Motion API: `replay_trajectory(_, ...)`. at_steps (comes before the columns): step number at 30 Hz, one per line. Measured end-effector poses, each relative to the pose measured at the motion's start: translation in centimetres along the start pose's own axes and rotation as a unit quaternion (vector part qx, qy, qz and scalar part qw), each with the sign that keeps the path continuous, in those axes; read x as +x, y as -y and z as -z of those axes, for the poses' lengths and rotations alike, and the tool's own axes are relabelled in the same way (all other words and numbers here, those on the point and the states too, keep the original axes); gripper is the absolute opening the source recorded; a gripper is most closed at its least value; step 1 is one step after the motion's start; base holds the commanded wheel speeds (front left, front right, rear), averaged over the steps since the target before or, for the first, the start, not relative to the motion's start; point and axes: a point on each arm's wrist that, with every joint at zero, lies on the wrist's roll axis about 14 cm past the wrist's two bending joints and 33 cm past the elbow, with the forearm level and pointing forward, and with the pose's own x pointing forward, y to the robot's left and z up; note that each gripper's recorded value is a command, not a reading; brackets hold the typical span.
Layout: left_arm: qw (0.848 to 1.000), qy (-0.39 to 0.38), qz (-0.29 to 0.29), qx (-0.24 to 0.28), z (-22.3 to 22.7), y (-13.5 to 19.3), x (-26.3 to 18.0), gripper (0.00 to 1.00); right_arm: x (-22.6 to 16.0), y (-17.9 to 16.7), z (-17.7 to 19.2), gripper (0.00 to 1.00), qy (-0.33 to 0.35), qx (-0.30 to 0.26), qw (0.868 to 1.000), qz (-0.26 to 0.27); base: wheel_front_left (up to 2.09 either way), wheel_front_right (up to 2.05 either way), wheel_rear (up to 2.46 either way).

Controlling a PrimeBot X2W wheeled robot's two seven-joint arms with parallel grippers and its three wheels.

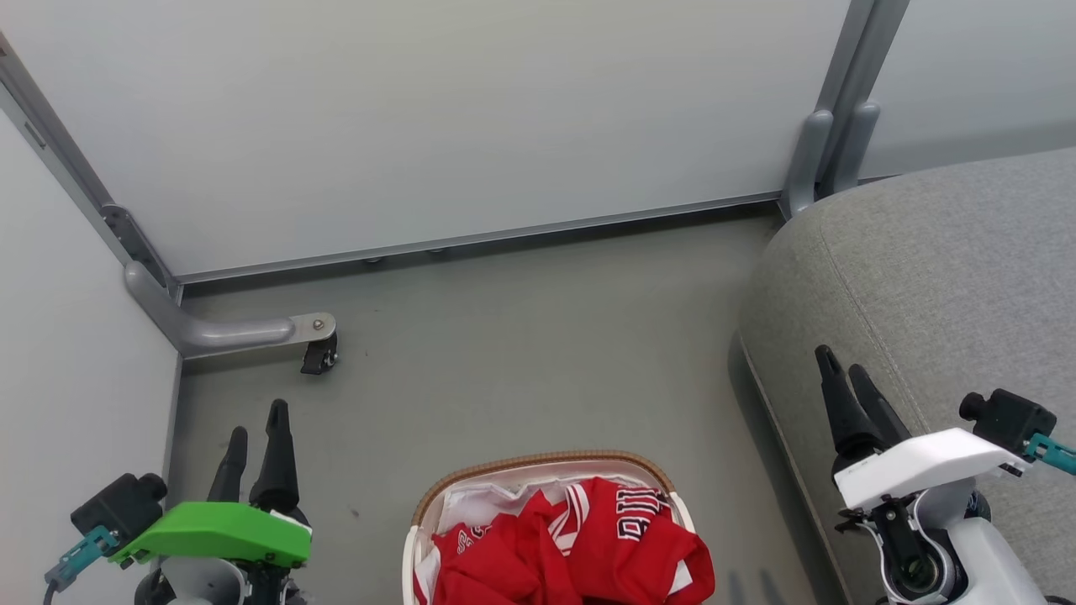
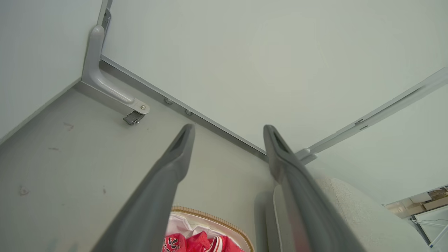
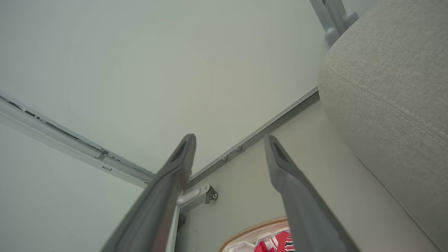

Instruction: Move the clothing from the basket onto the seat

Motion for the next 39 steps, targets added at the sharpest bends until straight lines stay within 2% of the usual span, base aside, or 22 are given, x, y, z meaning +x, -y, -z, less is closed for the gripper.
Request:
replay_trajectory(17,0.993,-0.006,0.019,0.115,0.9,0.8,0.0,1.00,0.2,-0.6,0.6,1.00,-0.004,-0.112,0.993,-0.018,0.00,0.00,0.00)
replay_trajectory(39,0.977,-0.013,0.036,0.210,2.2,1.2,-0.1,1.00,0.0,0.2,1.4,1.00,-0.012,-0.226,0.974,-0.020,0.00,0.00,0.00)
